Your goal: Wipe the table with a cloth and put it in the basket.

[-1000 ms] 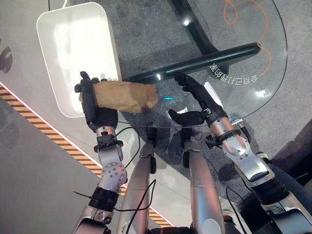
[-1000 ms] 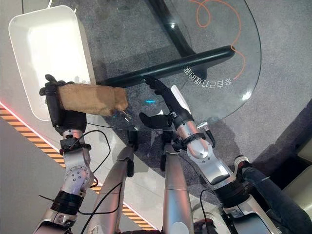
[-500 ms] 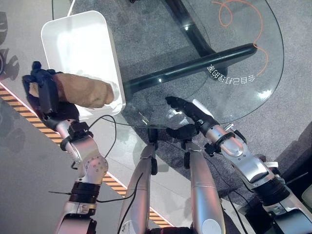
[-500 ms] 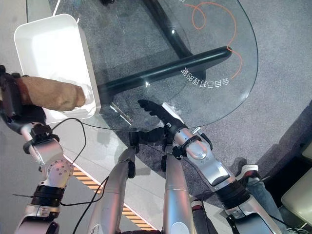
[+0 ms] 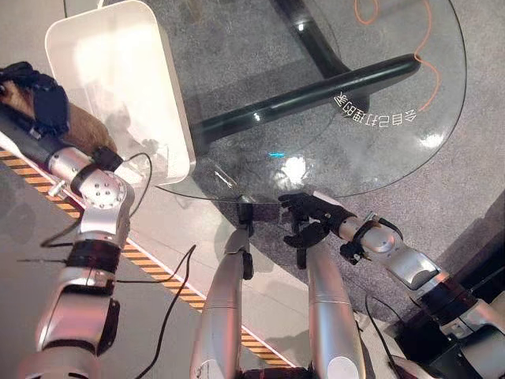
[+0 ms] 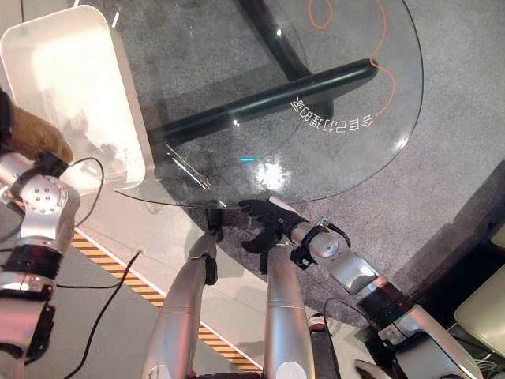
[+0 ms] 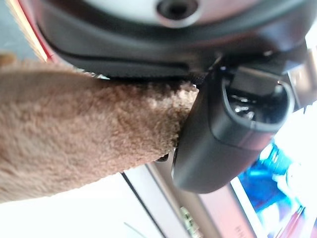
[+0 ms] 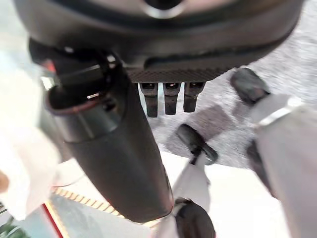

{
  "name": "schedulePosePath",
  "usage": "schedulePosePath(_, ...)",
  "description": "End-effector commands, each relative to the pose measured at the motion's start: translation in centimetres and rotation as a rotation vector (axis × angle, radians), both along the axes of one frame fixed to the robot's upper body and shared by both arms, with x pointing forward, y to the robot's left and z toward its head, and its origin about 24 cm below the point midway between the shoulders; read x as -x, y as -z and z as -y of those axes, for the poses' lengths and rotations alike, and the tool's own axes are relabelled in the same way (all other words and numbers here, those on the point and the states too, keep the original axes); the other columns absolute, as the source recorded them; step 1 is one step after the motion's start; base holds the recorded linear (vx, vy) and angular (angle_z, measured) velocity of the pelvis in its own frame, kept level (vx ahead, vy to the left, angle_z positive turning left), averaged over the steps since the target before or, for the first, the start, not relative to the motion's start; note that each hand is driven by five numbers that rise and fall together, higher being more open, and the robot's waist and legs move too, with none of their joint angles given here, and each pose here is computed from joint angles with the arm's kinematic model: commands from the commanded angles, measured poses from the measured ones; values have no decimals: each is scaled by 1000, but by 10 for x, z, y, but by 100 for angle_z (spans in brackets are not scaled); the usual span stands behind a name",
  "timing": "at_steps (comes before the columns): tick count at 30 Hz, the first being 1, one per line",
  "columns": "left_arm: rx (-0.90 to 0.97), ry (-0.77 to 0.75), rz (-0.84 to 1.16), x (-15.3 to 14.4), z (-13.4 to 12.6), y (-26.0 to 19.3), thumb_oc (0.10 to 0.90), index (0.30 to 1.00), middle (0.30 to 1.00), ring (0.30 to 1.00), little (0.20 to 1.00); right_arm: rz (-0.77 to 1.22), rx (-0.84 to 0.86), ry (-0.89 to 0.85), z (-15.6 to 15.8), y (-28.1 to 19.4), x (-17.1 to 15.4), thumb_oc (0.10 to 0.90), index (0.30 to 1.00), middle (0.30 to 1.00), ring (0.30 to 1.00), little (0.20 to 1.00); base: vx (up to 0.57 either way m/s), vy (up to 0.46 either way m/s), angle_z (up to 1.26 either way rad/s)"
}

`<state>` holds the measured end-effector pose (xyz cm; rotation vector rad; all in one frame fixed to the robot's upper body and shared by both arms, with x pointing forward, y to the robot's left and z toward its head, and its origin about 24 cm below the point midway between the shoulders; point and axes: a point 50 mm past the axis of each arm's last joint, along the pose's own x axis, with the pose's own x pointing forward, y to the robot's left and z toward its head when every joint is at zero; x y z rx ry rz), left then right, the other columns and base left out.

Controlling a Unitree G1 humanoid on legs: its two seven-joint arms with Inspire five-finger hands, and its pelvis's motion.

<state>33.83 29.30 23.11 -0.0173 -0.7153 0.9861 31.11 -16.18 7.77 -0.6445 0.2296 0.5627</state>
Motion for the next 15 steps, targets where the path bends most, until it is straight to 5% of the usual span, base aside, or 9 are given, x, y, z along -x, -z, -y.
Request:
schedulePosePath(1,-176,-131,175,23,-26,-64,100,300,300,300,200,-48,-101,-94,-17,10,13,800,900,900,900,900,0,0,0)
schedulePosePath(15,-176,-80,-19,-7,-23,-82,100,300,300,300,200,-73,-156,-98,-24,25,14,800,900,900,900,900,9,6,-2)
